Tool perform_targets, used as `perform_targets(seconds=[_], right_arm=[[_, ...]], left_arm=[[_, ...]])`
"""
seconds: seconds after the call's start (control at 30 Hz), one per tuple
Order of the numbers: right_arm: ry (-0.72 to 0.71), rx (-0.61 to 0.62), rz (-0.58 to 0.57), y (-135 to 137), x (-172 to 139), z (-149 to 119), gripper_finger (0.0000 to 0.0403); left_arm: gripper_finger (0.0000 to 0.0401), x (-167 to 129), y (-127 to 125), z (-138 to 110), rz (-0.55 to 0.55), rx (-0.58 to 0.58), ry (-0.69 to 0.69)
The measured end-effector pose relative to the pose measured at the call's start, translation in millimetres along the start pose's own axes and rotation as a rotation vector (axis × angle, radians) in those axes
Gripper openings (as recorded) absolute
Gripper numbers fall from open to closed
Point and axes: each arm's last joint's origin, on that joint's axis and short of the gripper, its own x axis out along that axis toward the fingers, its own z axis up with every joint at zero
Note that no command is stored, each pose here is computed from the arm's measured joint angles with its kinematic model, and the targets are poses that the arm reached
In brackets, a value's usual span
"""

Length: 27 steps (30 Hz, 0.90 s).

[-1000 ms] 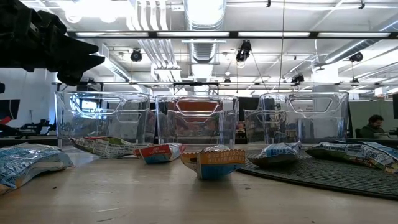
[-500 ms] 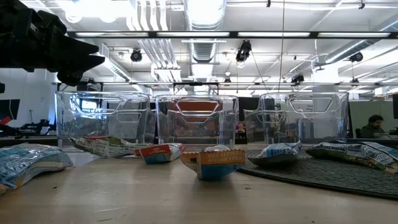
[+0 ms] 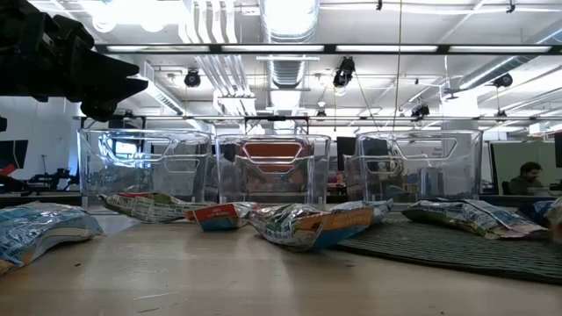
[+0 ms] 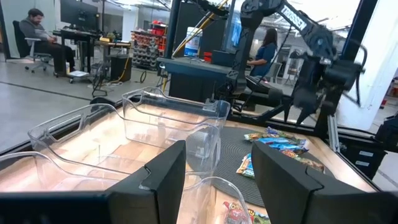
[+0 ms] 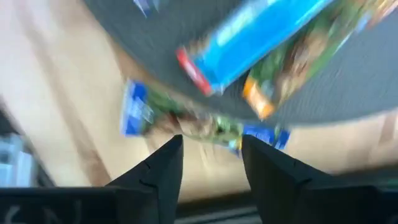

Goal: Pick and place Granola Bars by type
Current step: Put the blue snack bar into the right transparent bin

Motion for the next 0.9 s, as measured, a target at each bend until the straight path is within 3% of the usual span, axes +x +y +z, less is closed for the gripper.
perform_targets(seconds=[0.17,0.47,0.7,0.9], right_arm=[[-0.050,-0.125,-0.002,-8,-10,-5,0.0189],[0.056,-0.575,-0.035,-2,11,-7,0.0255],[0.126,-0.695,-0.097,2,34,-4,0.0286],[0.197,-0.719,-0.105,2,48,-5,0.0279]], left_arm=[[0.0168,0,0,0,-0.001,0.000,0.001],[0.0168,0,0,0,0.000,0.000,0.003],[0.0168,0,0,0,0.001,0.000,0.004],[0.0168,0,0,0,0.001,0.000,0.005]])
